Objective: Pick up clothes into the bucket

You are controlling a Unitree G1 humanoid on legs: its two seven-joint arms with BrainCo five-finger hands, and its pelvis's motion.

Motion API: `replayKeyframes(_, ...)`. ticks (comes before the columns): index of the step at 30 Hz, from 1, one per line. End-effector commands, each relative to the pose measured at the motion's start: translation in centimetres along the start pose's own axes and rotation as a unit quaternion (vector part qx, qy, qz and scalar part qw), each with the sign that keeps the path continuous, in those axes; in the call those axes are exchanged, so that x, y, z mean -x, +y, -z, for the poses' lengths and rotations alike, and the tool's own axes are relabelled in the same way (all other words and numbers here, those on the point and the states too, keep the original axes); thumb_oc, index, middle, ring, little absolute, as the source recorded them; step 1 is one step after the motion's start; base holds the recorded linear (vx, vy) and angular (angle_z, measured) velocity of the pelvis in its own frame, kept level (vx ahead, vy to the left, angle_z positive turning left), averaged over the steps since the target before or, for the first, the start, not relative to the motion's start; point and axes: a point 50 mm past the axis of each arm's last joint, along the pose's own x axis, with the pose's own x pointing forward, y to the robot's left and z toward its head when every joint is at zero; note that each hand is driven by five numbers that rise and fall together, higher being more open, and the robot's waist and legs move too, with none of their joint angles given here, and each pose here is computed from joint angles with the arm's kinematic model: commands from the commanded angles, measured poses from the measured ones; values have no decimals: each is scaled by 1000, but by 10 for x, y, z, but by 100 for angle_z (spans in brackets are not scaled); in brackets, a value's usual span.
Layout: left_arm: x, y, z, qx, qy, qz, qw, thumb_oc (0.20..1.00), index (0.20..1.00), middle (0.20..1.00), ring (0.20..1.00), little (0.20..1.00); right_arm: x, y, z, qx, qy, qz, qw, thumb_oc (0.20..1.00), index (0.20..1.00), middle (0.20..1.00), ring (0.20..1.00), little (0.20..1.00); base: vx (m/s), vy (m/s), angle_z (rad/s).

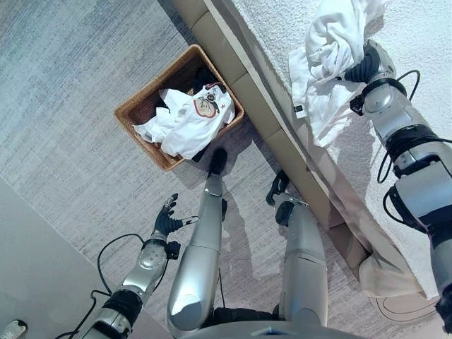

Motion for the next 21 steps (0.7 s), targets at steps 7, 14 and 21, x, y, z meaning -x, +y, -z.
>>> replayKeyframes(7,4,-12,2,26,0,-1,1000,1000,1000,1000,1000,1000,10,-31,-38,-38,-138,77,987,200,200,200,200,200,-24,8,-1)
replayKeyframes(14,5,4,-2,15,-17,-27,999,1000,1000,1000,1000,1000,51,-82,-68,-46,-286,178,940,200,200,200,200,200,-29,40,-11)
replayKeyframes(21,8,15,-3,-9,-25,-30,999,1000,1000,1000,1000,1000,75,-98,-59,-39,-318,195,927,200,200,200,200,200,11,19,-33)
